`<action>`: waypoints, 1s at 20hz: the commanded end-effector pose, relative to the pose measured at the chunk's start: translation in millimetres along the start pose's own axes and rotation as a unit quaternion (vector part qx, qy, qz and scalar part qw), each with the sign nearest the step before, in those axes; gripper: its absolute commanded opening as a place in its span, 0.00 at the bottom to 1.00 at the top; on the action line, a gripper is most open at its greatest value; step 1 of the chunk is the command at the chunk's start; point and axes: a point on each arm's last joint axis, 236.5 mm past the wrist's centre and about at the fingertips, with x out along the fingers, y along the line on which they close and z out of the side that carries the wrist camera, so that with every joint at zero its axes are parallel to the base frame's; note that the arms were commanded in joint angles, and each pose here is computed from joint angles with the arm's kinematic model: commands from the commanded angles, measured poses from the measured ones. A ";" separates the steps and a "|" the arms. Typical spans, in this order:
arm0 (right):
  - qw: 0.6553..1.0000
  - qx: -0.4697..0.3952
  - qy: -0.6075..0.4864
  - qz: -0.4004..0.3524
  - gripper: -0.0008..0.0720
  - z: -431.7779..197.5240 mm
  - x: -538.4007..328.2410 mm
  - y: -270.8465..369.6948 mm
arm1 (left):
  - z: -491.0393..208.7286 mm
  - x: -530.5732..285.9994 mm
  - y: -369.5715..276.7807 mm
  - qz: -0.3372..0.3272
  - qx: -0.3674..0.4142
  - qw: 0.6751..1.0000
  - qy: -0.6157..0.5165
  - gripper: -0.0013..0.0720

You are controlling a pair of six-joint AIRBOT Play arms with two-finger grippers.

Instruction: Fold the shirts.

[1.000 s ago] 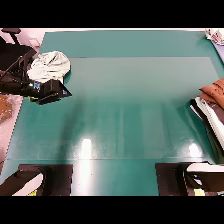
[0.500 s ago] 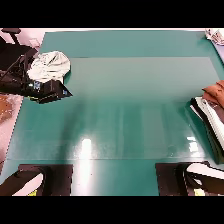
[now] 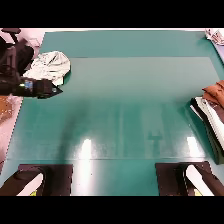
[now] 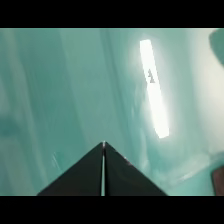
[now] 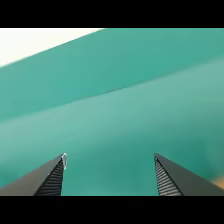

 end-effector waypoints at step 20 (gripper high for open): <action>0.946 -0.017 0.215 0.242 0.04 -345.0 36.4 104.2 | -155.8 -15.1 109.4 0.173 -0.057 0.978 -0.104 0.06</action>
